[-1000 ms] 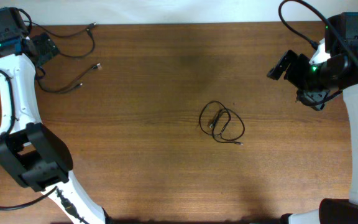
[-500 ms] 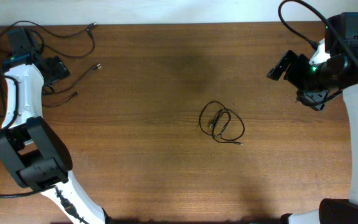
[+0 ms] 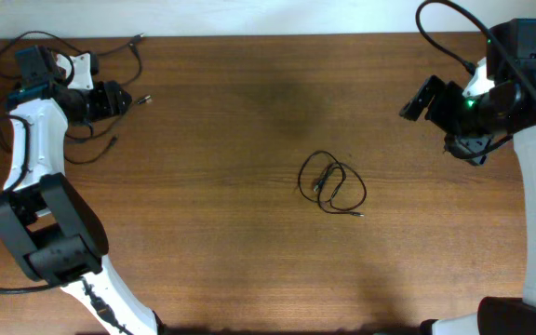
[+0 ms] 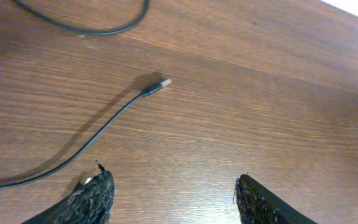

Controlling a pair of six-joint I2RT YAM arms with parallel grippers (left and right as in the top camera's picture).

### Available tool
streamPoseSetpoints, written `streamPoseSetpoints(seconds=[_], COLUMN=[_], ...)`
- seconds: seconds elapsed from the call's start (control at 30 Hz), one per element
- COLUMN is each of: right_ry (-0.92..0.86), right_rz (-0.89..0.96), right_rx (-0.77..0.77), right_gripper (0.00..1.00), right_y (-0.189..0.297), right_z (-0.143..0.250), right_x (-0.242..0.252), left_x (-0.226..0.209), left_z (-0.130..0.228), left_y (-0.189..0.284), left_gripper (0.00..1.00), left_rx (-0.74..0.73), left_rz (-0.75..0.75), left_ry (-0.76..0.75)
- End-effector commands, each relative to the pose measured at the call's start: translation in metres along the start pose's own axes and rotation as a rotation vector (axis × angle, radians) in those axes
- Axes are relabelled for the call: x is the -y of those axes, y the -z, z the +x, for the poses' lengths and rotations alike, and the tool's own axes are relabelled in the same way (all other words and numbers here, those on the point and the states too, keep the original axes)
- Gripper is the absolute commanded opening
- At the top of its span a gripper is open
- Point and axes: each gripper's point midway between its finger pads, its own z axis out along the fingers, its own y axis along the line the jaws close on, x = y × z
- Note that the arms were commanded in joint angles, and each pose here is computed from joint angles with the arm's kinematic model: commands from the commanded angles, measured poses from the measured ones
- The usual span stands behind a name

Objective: Untangle cables

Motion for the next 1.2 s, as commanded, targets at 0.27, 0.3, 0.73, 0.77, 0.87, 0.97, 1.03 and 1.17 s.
streamPoseSetpoints(seconds=[0.27,0.3,0.73,0.77,0.87,0.97,1.03,1.17], right_ry=[0.016,0.016,0.015,0.015,0.015,0.015,0.015,0.015], right_rz=[0.006,0.006,0.008,0.008,0.008,0.008,0.008,0.008], right_rx=[0.008,0.008,0.006,0.006,0.006,0.006,0.006,0.006], right_gripper=[0.99,0.99,0.98,0.99,0.99,0.98,0.98,0.98], right_y=[0.000,0.000,0.000,0.000,0.000,0.000,0.000,0.000], right_z=[-0.002,-0.002,-0.001,-0.001,-0.001,-0.001,-0.001,-0.001], right_x=[-0.001,-0.001,0.000,0.000,0.000,0.000,0.000,0.000], left_x=[-0.014,-0.015,-0.047,-0.049,-0.054,-0.057,-0.058,-0.065], left_z=[-0.034,-0.037,-0.022,-0.020,-0.011,-0.006,-0.005,0.010], left_y=[-0.003,-0.005,-0.076,-0.081,-0.093,-0.098,-0.101,-0.117], left_gripper=[0.53,0.40,0.00,0.00,0.00,0.00,0.00,0.00], left_rx=[0.139,0.154,0.121,0.110,0.074,0.064,0.063,0.022], left_rz=[-0.301,-0.329,-0.405,-0.408,-0.410,-0.410,-0.410,-0.411], left_ry=[0.111,0.100,0.018,-0.012,-0.056,-0.053,-0.053,-0.054])
